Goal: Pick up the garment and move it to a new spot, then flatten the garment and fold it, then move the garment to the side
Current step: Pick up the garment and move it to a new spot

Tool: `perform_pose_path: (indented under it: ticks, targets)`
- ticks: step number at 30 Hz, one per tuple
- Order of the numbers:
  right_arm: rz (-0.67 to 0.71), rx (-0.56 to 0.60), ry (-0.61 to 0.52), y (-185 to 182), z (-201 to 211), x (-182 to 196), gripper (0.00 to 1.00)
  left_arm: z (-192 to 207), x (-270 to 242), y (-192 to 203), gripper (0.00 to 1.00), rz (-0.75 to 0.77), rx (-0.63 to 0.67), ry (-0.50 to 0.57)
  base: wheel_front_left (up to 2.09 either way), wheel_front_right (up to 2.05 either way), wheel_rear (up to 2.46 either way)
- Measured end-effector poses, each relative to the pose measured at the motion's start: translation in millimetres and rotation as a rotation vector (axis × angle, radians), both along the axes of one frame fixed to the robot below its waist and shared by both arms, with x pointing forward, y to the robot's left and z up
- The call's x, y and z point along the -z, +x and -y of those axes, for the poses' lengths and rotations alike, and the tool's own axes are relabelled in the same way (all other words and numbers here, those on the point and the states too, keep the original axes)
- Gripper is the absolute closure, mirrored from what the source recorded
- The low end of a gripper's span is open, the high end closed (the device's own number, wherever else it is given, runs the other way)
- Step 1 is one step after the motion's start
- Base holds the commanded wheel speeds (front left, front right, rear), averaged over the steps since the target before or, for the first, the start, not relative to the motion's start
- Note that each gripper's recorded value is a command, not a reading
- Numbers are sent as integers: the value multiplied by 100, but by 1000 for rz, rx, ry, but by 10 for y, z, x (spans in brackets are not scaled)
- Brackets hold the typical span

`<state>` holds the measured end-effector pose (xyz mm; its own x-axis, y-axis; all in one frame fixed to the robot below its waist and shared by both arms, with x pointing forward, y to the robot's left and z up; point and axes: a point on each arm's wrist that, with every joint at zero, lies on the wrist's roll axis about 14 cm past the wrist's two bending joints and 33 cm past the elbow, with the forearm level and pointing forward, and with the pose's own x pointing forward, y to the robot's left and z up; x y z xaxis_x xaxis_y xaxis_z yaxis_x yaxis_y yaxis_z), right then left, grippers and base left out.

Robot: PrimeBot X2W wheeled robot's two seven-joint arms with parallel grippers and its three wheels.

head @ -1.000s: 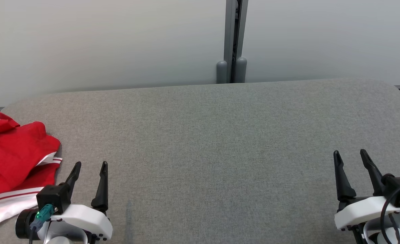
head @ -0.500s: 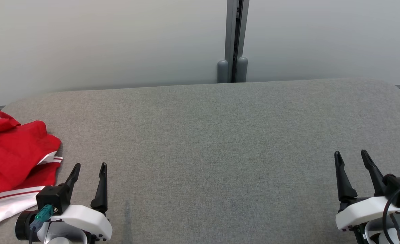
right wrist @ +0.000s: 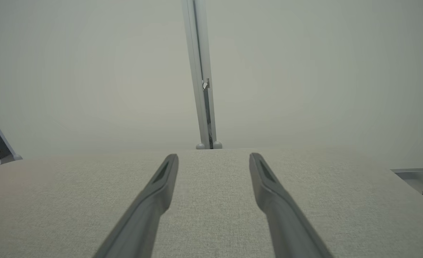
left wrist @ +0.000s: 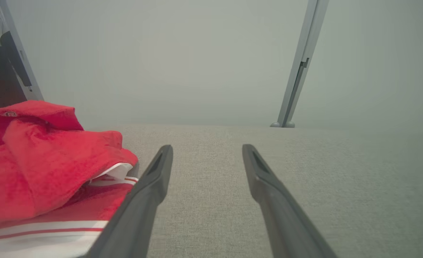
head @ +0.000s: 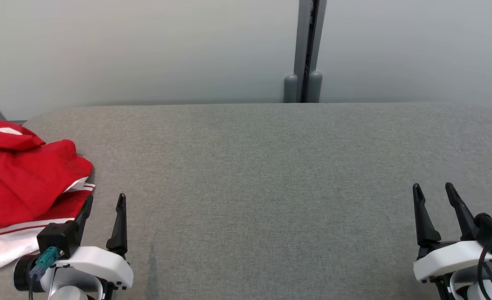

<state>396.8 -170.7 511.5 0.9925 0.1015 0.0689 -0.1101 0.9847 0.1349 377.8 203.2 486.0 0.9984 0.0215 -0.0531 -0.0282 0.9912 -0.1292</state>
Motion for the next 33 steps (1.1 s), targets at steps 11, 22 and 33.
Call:
perform_pose_path:
  ticks: [11,22,33]
  targets:
    - [17,-185,4,206,-675,-80,0,-723,-104,-330,0,28,-202,25,0,0,0]
    - [45,-410,26,291,-1543,-209,0,-1439,-295,-908,0,73,-437,59,0,0,0]
    - [38,-484,28,258,-1820,-223,0,-1593,-291,-1229,0,76,-522,44,0,0,0]
